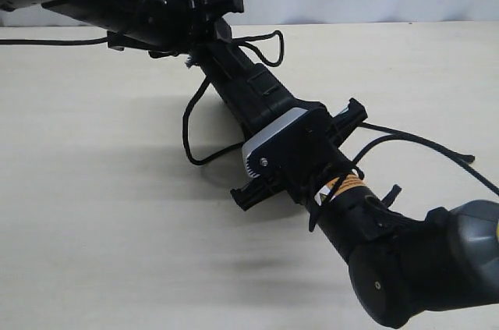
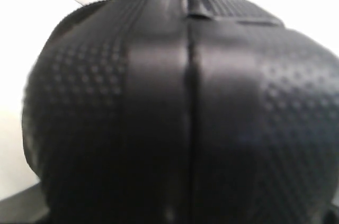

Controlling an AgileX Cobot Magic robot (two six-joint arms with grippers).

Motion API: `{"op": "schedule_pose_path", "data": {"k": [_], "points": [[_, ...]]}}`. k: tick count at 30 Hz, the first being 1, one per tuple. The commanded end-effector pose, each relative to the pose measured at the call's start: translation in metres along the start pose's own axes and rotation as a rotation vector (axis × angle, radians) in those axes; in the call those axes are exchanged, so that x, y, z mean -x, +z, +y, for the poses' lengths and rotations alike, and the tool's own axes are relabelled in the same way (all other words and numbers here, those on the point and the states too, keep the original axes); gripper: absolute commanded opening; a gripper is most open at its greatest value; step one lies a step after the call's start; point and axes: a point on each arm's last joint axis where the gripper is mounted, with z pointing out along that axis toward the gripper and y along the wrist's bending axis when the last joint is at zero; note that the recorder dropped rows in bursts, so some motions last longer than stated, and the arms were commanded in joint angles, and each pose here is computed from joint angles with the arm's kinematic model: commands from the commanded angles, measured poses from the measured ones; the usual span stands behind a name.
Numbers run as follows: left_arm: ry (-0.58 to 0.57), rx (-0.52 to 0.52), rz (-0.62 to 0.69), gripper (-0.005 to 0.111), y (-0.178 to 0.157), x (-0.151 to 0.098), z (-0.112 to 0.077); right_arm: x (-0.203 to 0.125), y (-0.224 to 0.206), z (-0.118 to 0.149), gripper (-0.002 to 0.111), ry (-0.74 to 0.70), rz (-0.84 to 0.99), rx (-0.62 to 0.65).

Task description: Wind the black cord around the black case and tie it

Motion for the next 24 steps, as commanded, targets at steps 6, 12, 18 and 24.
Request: {"op": "schedule_pose_path", "data": {"k": [6, 12, 18, 24], "points": [[0.033, 0.006, -0.012, 0.000, -0.0003, 0.0006, 0.0011, 0.0066, 0.0004, -0.0030, 0.004, -0.019, -0.037, -0.016], [0.031, 0.003, -0.027, 0.000, -0.0003, 0.0019, 0.0008, 0.0068, 0.0004, -0.0031, 0.006, 0.018, -0.040, -0.017], [0.031, 0.002, -0.031, 0.000, -0.0003, 0.0023, 0.0007, 0.0068, 0.0004, -0.0031, 0.047, 0.040, -0.040, -0.017], [0.031, 0.002, -0.031, 0.000, -0.0003, 0.0023, 0.0007, 0.0025, 0.0004, 0.0005, 0.086, 0.037, 0.008, 0.022]]}}
